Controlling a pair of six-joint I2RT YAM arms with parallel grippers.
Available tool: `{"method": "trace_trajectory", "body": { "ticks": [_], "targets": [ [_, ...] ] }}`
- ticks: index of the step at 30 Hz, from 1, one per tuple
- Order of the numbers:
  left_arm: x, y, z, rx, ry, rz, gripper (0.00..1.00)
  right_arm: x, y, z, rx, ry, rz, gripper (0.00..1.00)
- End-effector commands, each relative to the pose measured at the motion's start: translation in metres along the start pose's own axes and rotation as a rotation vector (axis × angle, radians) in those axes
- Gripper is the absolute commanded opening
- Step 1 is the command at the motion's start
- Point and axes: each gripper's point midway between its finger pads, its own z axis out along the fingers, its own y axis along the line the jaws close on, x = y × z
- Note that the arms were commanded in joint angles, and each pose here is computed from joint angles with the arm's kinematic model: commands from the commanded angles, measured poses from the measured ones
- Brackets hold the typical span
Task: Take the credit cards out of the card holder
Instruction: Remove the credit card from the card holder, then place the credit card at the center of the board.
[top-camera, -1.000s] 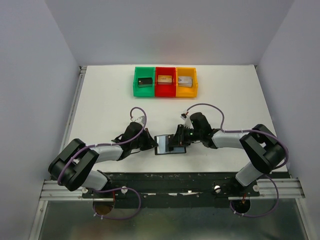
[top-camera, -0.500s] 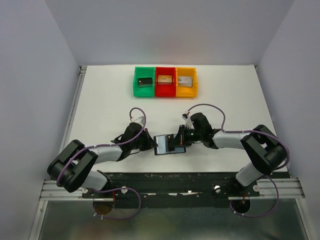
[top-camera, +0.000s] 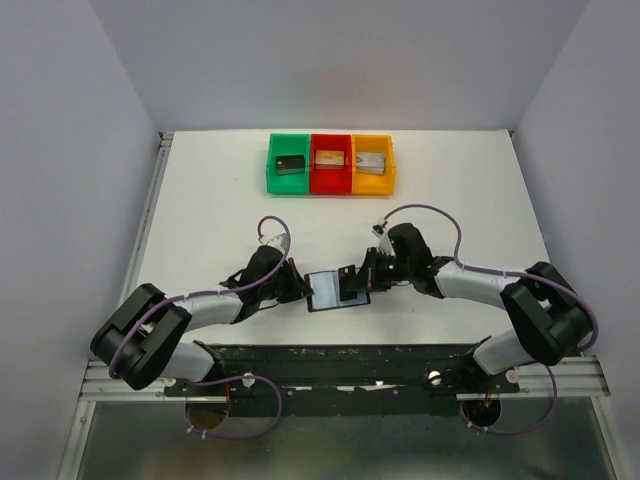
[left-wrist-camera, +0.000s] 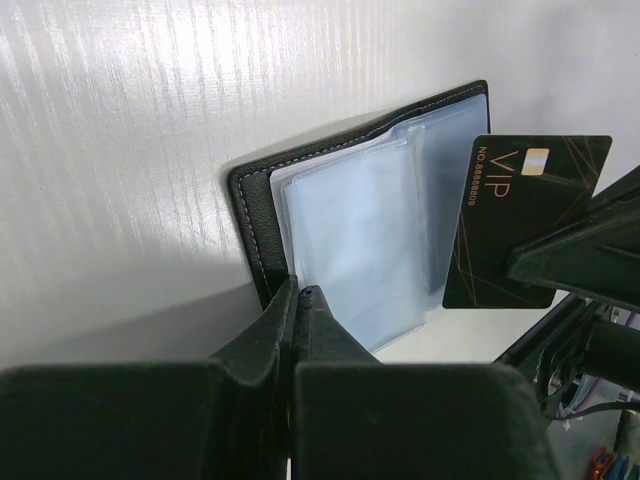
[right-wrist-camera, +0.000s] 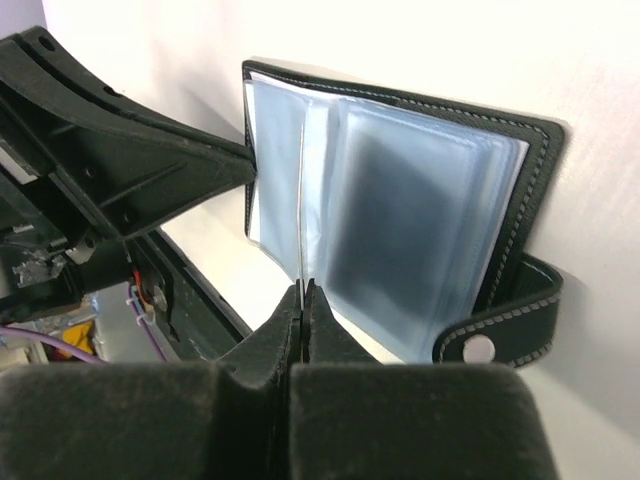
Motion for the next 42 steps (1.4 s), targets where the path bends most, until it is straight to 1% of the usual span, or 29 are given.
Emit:
{"method": "trace_trajectory", "body": {
  "ticks": [1, 4, 6, 8, 9, 10, 11, 13, 17, 20, 21, 22, 24, 25, 28, 30, 33, 36, 42],
  "targets": [
    [0.02, 0.024, -0.008, -0.093, 0.067, 0.02, 0.0, -0.001, -0.009, -0.013, 0.067, -0.017, -0.031, 0.0],
    [0.006, 0.007, -0.01, -0.06, 0.049, 0.038, 0.0, -0.006, -0.003, -0.022, 0.077, -0.033, -0.061, 0.0],
    [-0.002, -0.004, -0.013, -0.039, 0.035, 0.051, 0.06, -0.005, -0.003, -0.029, 0.095, -0.029, -0.068, 0.0],
    [-0.012, -0.016, -0.016, -0.018, 0.019, 0.068, 0.2, -0.006, 0.002, -0.036, 0.097, -0.032, -0.083, 0.01],
    [-0.016, -0.021, -0.019, -0.008, 0.01, 0.075, 0.32, -0.007, 0.004, -0.039, 0.099, -0.037, -0.092, 0.01],
    [-0.02, -0.025, -0.02, -0.002, 0.007, 0.082, 0.41, -0.01, 0.009, -0.043, 0.091, -0.046, -0.104, 0.0],
    [-0.024, -0.03, -0.023, 0.005, -0.001, 0.089, 0.46, -0.01, 0.011, -0.046, 0.089, -0.046, -0.115, 0.0],
    [-0.032, -0.038, -0.028, 0.01, -0.017, 0.099, 0.55, -0.012, 0.016, -0.053, 0.085, -0.053, -0.143, 0.0],
    [-0.048, -0.056, -0.045, 0.034, -0.068, 0.1, 0.64, -0.012, 0.035, -0.072, 0.049, -0.045, -0.225, 0.0],
    [-0.062, -0.076, -0.065, 0.114, -0.137, 0.136, 0.67, -0.007, 0.065, -0.089, -0.054, -0.007, -0.32, 0.0],
    [-0.064, -0.088, -0.073, 0.171, -0.155, 0.16, 0.7, -0.004, 0.075, -0.095, -0.091, 0.007, -0.361, 0.01],
    [-0.067, -0.103, -0.081, 0.255, -0.171, 0.205, 0.71, 0.002, 0.086, -0.101, -0.14, 0.037, -0.396, 0.0],
    [-0.06, -0.131, -0.101, 0.422, -0.163, 0.286, 0.71, 0.014, 0.102, -0.114, -0.208, 0.103, -0.459, 0.0],
    [-0.055, -0.143, -0.111, 0.492, -0.144, 0.317, 0.73, 0.022, 0.111, -0.12, -0.251, 0.146, -0.479, 0.0],
    [-0.046, -0.167, -0.136, 0.636, -0.116, 0.394, 0.74, 0.04, 0.13, -0.135, -0.352, 0.229, -0.523, 0.0],
    [-0.039, -0.181, -0.152, 0.732, -0.102, 0.444, 0.77, 0.05, 0.14, -0.142, -0.4, 0.271, -0.557, 0.0],
    [-0.029, -0.192, -0.168, 0.828, -0.064, 0.51, 0.77, 0.062, 0.149, -0.148, -0.433, 0.322, -0.589, 0.0],
    [-0.02, -0.197, -0.177, 0.895, -0.021, 0.546, 0.76, 0.071, 0.151, -0.148, -0.431, 0.369, -0.613, 0.0],
    [-0.007, -0.2, -0.18, 0.971, 0.055, 0.535, 0.7, 0.078, 0.157, -0.14, -0.427, 0.415, -0.629, 0.0]
  ]
}}
